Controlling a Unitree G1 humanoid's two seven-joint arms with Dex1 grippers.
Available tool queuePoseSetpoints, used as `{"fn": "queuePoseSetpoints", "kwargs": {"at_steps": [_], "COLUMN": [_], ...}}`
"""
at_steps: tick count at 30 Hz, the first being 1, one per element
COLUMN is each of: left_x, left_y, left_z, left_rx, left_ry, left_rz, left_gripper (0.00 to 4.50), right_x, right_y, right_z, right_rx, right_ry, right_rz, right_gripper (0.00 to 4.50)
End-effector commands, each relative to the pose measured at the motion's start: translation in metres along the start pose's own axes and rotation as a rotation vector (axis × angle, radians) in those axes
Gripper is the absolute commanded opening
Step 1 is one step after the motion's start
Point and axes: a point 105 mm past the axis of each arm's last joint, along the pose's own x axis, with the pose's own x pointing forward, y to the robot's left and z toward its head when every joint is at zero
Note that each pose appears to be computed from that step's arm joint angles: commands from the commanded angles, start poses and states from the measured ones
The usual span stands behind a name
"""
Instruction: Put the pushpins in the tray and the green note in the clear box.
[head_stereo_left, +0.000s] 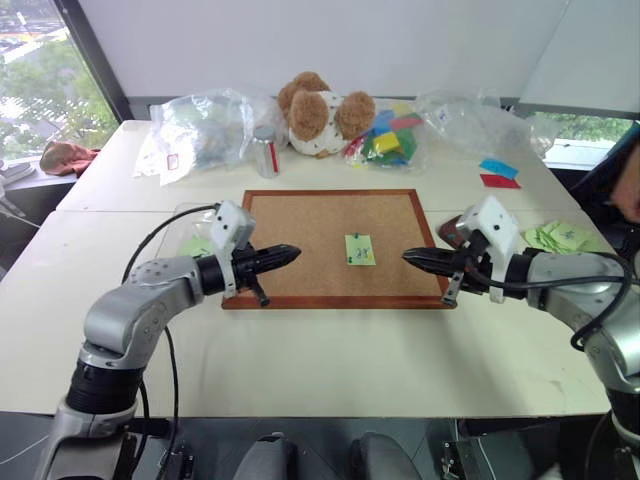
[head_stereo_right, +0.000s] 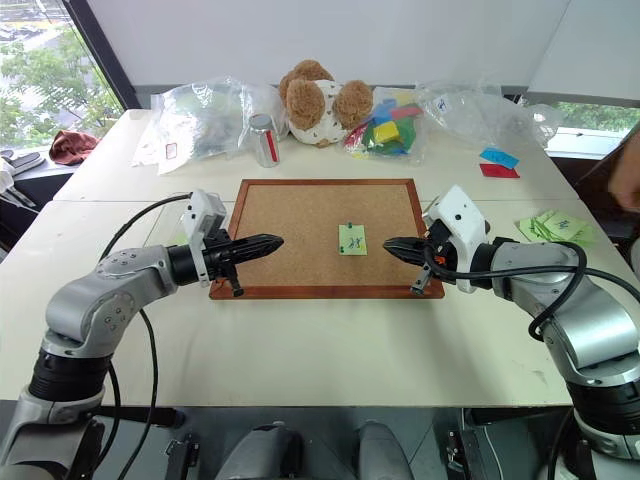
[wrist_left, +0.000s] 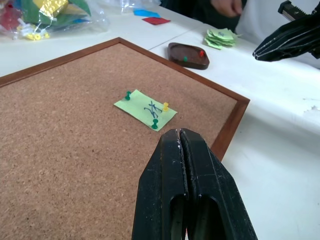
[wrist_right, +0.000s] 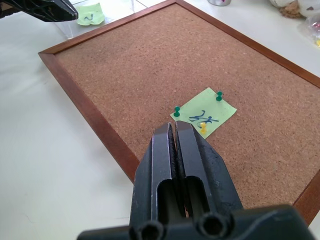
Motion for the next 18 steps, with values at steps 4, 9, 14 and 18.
{"fn": "queuePoseSetpoints", "kwargs": {"at_steps": [4, 9, 14, 18], "left_x": [-0.0017, -0.0017, -0.0012, -0.0009], "left_y": [0.0052, 0.0024, 0.0023, 0.0029], "left_z": [0.0219, 0.0219, 0.0193, 0.0169], "left_rx": [0.056, 0.049, 0.045, 0.046], "left_ry": [-0.079, -0.074, -0.069, -0.062], "left_rz": [0.029, 0.012, 0.014, 0.020], "left_gripper": [0.00, 0.00, 0.00, 0.00], "right_x": [-0.0038, -0.0040, -0.0039, -0.0037], "right_y": [-0.0013, -0.0008, -0.0014, -0.0038], "right_z": [0.0137, 0.0118, 0.0106, 0.0103], "right_rx": [-0.043, -0.035, -0.032, -0.031], "right_ry": [-0.045, -0.040, -0.036, -0.036], "right_rz": [-0.013, -0.016, -0.022, -0.038], "right_gripper": [0.05, 0.05, 0.05, 0.05]}}
